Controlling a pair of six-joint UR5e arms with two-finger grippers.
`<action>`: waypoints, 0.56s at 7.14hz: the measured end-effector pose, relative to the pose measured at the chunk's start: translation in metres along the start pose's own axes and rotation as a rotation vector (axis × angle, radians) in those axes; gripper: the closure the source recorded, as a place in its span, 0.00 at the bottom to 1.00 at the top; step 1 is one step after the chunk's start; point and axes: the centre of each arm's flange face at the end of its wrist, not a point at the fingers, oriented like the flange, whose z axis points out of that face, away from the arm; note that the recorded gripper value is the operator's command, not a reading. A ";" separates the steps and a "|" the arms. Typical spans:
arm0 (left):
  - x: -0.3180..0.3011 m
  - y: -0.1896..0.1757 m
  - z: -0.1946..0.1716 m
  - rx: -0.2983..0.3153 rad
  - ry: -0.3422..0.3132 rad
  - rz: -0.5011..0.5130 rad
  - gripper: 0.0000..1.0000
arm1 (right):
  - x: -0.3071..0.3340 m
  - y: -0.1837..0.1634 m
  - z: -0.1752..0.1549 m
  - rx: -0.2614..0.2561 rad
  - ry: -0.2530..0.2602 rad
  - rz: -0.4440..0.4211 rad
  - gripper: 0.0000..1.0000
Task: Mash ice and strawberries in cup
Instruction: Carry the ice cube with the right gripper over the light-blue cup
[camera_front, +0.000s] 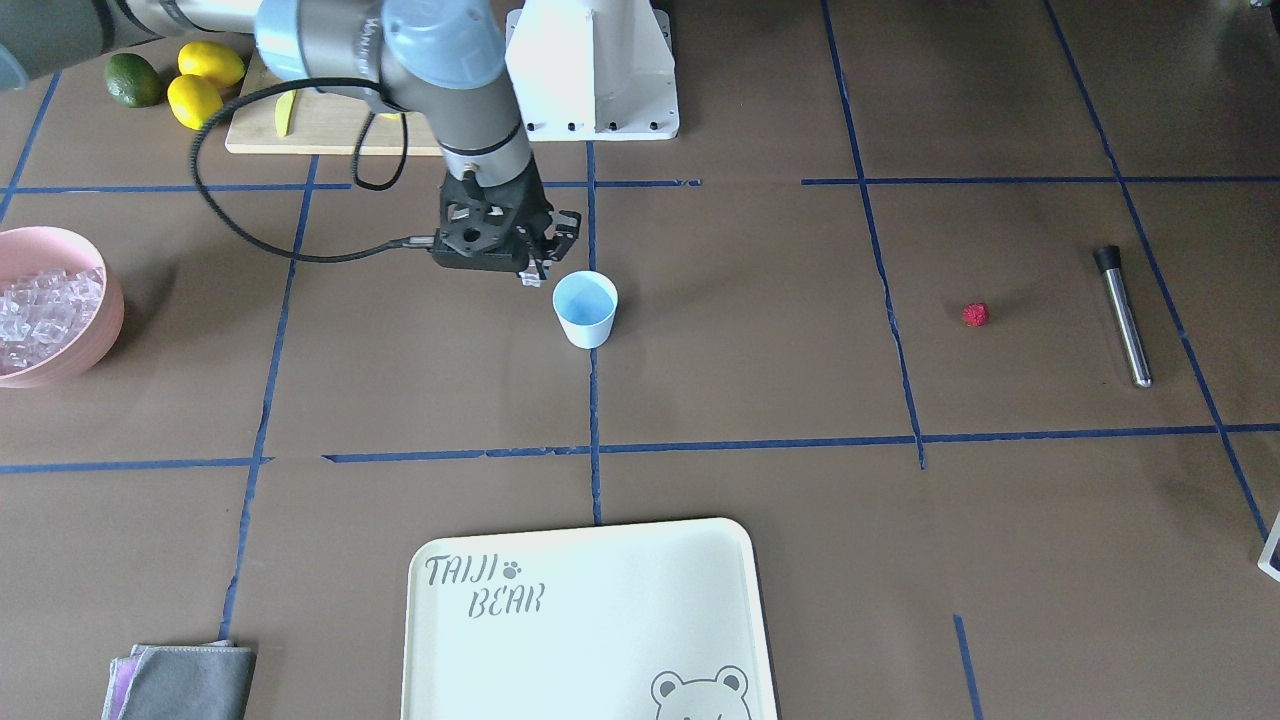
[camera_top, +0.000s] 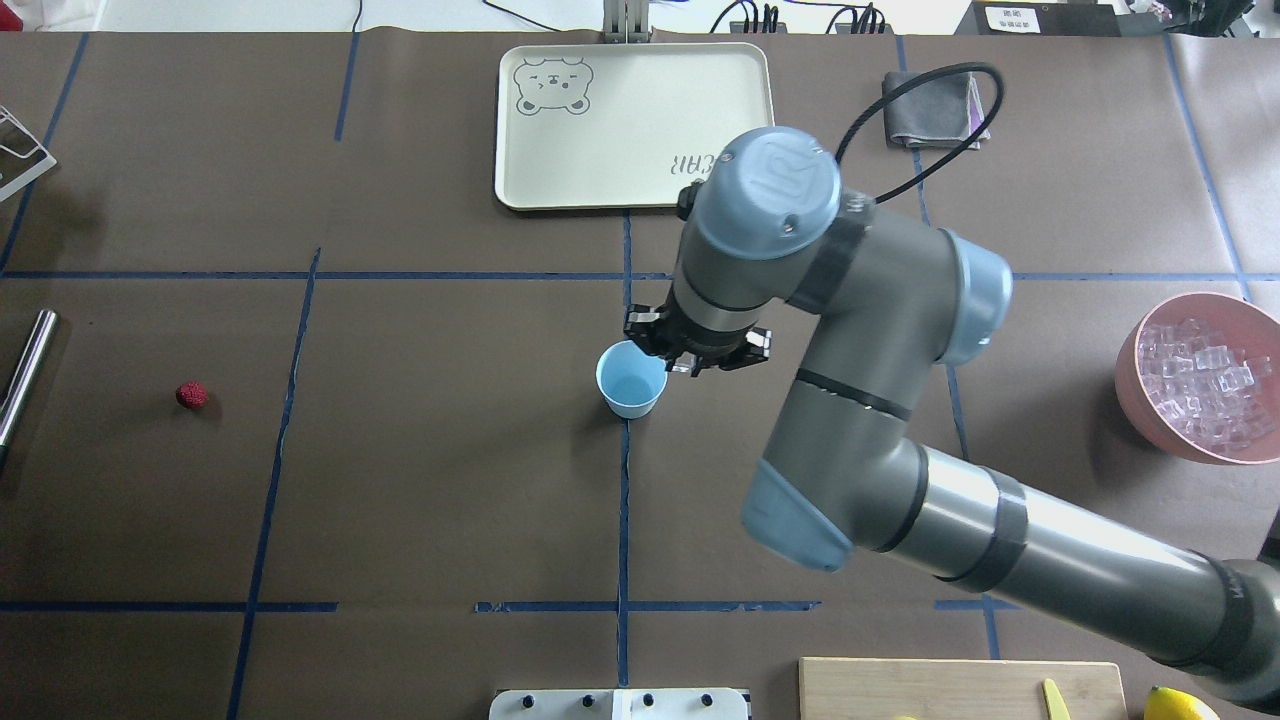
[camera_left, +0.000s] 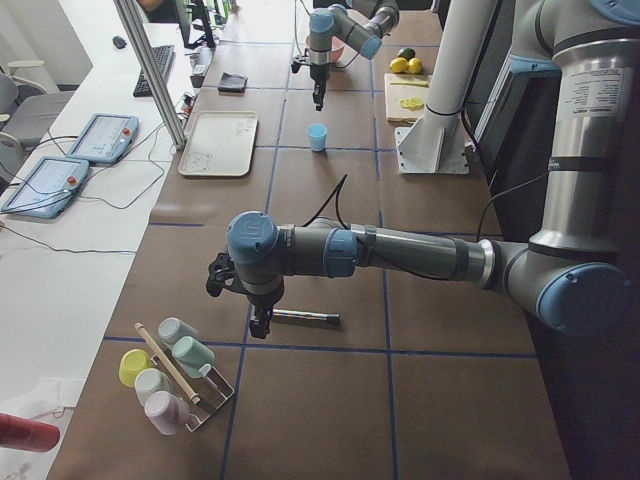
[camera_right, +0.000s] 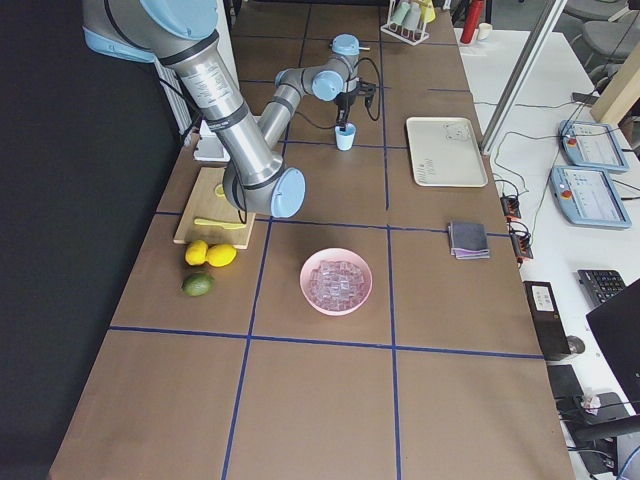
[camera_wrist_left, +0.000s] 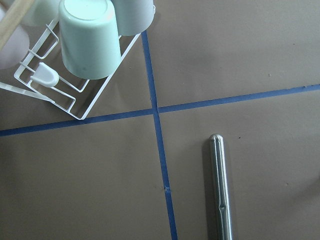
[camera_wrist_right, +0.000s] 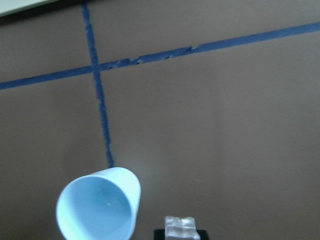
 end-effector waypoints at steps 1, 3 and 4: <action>0.000 0.000 0.000 -0.001 0.000 -0.001 0.00 | -0.017 0.009 0.012 0.005 0.015 0.001 0.98; -0.001 0.000 0.001 -0.001 0.000 -0.002 0.00 | -0.027 0.015 0.019 0.014 0.025 -0.002 0.98; -0.001 0.000 0.001 -0.002 0.000 -0.002 0.00 | -0.028 0.016 0.020 0.018 0.026 -0.004 0.98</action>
